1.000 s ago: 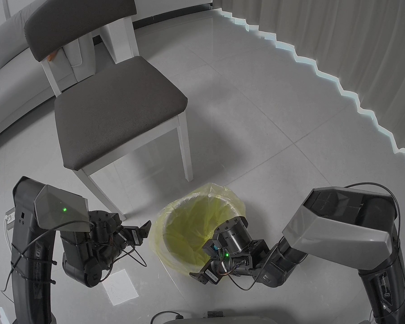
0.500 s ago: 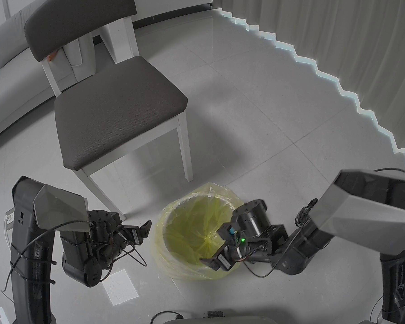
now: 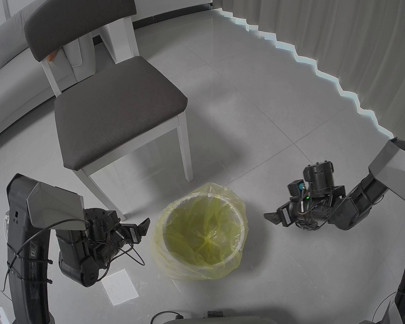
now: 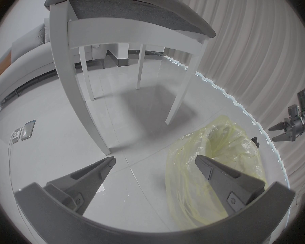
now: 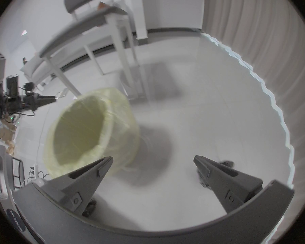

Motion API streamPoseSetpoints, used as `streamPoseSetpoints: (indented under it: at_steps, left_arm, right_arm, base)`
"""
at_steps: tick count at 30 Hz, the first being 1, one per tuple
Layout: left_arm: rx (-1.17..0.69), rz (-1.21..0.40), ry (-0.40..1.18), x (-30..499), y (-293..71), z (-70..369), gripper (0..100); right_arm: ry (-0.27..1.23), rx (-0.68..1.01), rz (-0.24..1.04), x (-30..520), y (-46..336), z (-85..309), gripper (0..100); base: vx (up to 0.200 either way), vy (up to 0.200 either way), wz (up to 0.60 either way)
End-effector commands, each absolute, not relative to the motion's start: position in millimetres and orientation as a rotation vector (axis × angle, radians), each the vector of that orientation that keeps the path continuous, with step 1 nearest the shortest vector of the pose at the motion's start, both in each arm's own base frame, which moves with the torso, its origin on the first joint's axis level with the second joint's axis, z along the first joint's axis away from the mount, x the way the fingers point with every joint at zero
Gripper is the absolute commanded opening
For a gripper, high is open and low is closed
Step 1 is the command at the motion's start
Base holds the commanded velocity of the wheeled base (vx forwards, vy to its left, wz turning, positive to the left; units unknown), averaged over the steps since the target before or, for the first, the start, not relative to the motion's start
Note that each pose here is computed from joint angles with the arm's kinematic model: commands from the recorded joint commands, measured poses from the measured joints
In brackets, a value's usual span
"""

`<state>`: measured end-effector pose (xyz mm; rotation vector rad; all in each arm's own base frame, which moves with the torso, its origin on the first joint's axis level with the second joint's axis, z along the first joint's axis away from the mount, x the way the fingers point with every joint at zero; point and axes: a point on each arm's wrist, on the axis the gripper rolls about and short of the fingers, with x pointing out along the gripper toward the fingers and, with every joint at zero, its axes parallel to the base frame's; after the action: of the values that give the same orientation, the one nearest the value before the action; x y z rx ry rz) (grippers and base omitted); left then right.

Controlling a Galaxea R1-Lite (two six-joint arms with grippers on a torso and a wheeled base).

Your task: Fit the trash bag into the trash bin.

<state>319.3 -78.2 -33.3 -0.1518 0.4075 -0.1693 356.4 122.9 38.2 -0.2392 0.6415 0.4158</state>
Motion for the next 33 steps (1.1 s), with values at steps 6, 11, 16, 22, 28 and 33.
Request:
streamPoseSetpoints:
  at_steps: [6,11,16,22,28,33]
  left_arm:
    - [-0.156,-0.164,0.385,320,-78,-29,100]
    - [-0.156,-0.155,0.393,318,-75,-30,100]
    - [-0.158,-0.143,0.394,319,-71,-31,100]
    - [-0.148,-0.147,0.399,322,-74,-38,100]
    - [-0.142,-0.163,0.396,326,-82,-42,100]
    - [-0.136,-0.155,0.398,328,-85,-48,100]
  right_arm:
    - [0.794,-0.256,0.176,380,30,1,100]
    - [0.809,-0.271,0.105,401,3,-22,100]
    - [0.827,-0.323,0.067,417,-13,-43,100]
    - [0.840,-0.327,0.075,435,-13,-62,100]
    - [0.863,-0.323,0.083,457,-11,-57,100]
    - [0.886,-0.322,0.083,469,-13,-55,100]
  base:
    - [0.000,0.000,0.00]
    - [0.000,0.000,0.00]
    - [0.000,0.000,0.00]
    - [0.000,0.000,0.00]
    - [0.000,0.000,0.00]
    - [0.000,0.000,0.00]
